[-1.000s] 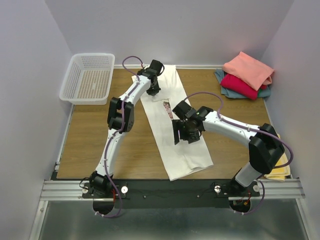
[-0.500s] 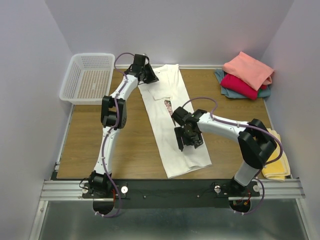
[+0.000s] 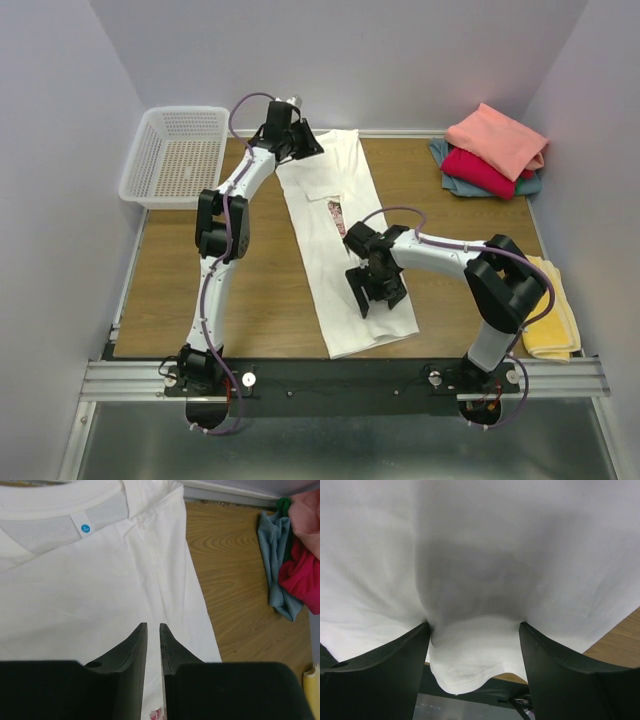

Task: Fold and stack the t-shirts
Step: Fold the tshirt

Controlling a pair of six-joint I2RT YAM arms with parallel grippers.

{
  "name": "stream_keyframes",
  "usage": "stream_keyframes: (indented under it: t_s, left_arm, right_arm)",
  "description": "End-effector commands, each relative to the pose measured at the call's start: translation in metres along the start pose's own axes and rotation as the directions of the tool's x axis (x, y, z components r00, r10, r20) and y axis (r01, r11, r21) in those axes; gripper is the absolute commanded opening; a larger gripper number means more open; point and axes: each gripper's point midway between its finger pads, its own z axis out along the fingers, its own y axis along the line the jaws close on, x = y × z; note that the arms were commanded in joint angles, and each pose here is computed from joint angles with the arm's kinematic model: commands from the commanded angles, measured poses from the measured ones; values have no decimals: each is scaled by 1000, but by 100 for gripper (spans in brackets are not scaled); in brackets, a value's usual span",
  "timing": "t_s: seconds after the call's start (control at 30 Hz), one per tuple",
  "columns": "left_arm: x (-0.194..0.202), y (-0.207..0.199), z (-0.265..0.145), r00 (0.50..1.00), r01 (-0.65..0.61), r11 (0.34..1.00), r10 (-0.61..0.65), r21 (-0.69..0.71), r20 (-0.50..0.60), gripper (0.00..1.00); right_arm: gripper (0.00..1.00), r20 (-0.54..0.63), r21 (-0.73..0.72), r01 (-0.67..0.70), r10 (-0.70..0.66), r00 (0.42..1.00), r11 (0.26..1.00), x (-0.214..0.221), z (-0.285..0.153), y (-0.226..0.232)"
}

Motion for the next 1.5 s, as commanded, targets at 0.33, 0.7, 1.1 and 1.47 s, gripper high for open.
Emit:
stream_keyframes:
  t_s: [0.33, 0.7, 1.1, 1.47]
  left_arm:
    - [-63, -49, -72, 979, -151, 988, 154, -32, 132, 25]
    - [-35, -13, -107, 981, -178, 958, 191, -224, 37, 25]
    - [35, -34, -241, 980, -105, 927, 159, -359, 123, 62]
    - [200, -47, -317, 995, 93, 956, -96, -279, 1, 45]
  right_arm:
    - [80, -61, -360, 109, -140, 988, 926, -13, 18, 91]
    - [80, 155, -231, 74, -38, 987, 970, -47, -21, 80]
    - [83, 443, -97, -114, 145, 885, 989, -41, -88, 18]
    - [79, 462, -57, -229, 229, 857, 972, -13, -86, -13]
